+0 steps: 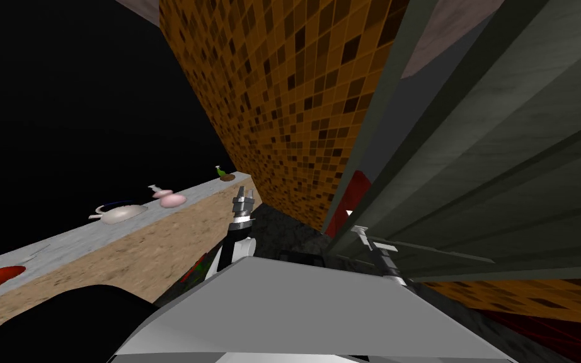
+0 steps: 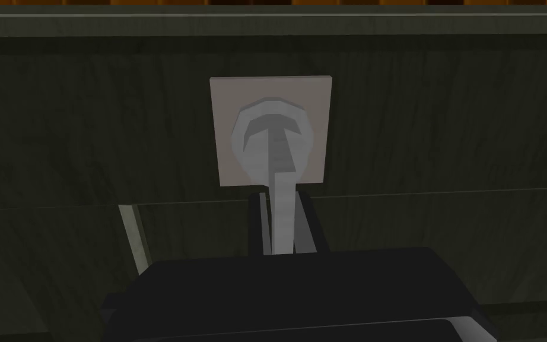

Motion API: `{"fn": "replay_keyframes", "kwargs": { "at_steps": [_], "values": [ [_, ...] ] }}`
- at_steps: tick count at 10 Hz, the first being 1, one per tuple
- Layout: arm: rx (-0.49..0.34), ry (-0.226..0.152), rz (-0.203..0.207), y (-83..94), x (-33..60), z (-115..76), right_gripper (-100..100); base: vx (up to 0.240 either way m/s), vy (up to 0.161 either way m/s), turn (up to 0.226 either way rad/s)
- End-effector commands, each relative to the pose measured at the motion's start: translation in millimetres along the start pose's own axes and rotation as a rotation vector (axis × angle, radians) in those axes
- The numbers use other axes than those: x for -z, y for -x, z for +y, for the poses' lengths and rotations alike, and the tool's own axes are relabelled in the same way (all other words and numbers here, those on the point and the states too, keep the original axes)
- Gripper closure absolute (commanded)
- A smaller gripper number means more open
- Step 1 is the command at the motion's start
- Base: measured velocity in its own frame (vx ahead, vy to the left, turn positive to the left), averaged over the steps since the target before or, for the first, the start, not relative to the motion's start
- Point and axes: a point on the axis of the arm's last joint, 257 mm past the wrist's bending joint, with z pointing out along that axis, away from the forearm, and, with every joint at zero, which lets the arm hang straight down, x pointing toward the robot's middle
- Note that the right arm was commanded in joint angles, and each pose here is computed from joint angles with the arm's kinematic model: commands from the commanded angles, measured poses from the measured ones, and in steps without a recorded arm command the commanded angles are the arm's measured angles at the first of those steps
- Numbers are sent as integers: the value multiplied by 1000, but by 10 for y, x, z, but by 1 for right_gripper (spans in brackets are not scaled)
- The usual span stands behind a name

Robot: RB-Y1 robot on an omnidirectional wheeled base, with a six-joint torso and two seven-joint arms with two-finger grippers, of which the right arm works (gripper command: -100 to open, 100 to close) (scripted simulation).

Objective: Pull the door open

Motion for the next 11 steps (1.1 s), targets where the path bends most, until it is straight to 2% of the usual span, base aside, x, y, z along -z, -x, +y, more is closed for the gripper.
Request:
{"fn": "replay_keyframes", "kwargs": {
  "at_steps": [1,3,4,5,11],
  "values": [
    [3,-1,0,92,156,17,100,-242,-16,272],
    [4,0,3,148,274,31,100,-224,-59,198],
    [1,-4,5,94,232,6,100,-98,-21,43],
    [0,-5,23,60,302,-1,100,-190,-27,172],
    [4,-1,71,11,459,27,100,-214,-73,133]
  ]
}}
